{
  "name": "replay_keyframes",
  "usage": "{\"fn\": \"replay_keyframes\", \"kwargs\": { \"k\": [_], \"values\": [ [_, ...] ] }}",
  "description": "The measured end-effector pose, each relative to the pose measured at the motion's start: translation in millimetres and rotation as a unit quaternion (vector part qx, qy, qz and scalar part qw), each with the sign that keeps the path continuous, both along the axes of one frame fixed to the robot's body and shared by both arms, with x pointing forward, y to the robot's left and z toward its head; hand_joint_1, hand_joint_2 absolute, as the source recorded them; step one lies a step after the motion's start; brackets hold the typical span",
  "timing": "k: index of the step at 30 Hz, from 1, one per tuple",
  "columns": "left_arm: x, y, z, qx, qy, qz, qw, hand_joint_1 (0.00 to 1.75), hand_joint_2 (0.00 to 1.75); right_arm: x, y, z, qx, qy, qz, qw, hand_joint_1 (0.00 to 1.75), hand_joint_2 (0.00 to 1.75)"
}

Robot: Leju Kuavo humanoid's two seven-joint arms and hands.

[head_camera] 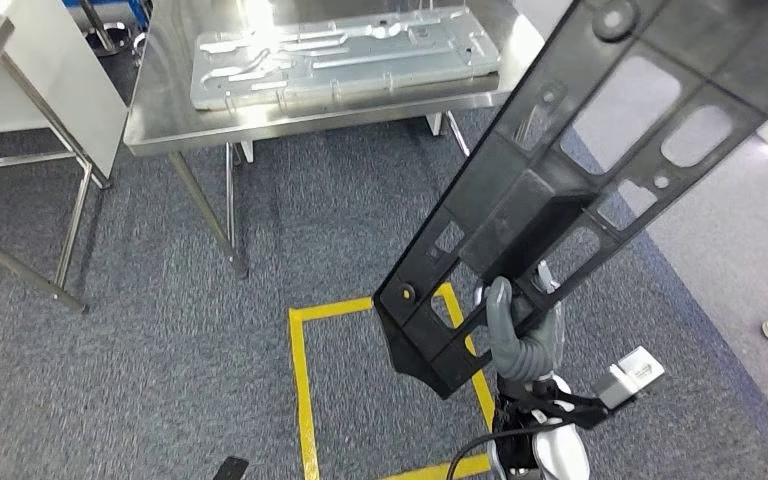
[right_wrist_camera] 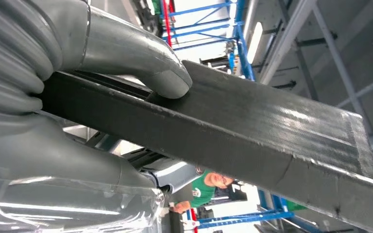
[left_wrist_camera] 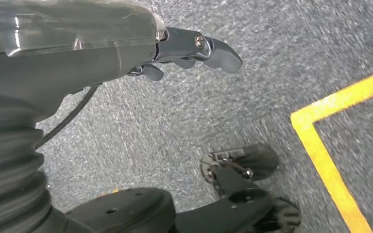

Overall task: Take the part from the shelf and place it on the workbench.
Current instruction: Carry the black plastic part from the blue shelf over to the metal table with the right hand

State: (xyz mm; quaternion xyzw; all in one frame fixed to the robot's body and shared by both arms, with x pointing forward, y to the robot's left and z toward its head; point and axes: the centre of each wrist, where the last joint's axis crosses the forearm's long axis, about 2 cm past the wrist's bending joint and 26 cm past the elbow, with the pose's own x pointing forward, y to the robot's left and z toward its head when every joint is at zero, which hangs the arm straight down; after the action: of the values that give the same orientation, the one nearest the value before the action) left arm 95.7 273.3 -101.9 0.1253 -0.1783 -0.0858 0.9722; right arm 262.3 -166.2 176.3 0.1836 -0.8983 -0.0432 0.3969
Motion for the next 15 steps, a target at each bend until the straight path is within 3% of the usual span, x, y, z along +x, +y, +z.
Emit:
{"fn": "replay_keyframes", "kwargs": {
  "k": [15],
  "values": [
    [-3.2,1.1,-0.7,0.004,0.011,-0.003,1.000,0.00,1.75,-1.2,0.1,-1.6,-0.002,0.010,0.001,1.000,1.75,1.75]
  ]
}}
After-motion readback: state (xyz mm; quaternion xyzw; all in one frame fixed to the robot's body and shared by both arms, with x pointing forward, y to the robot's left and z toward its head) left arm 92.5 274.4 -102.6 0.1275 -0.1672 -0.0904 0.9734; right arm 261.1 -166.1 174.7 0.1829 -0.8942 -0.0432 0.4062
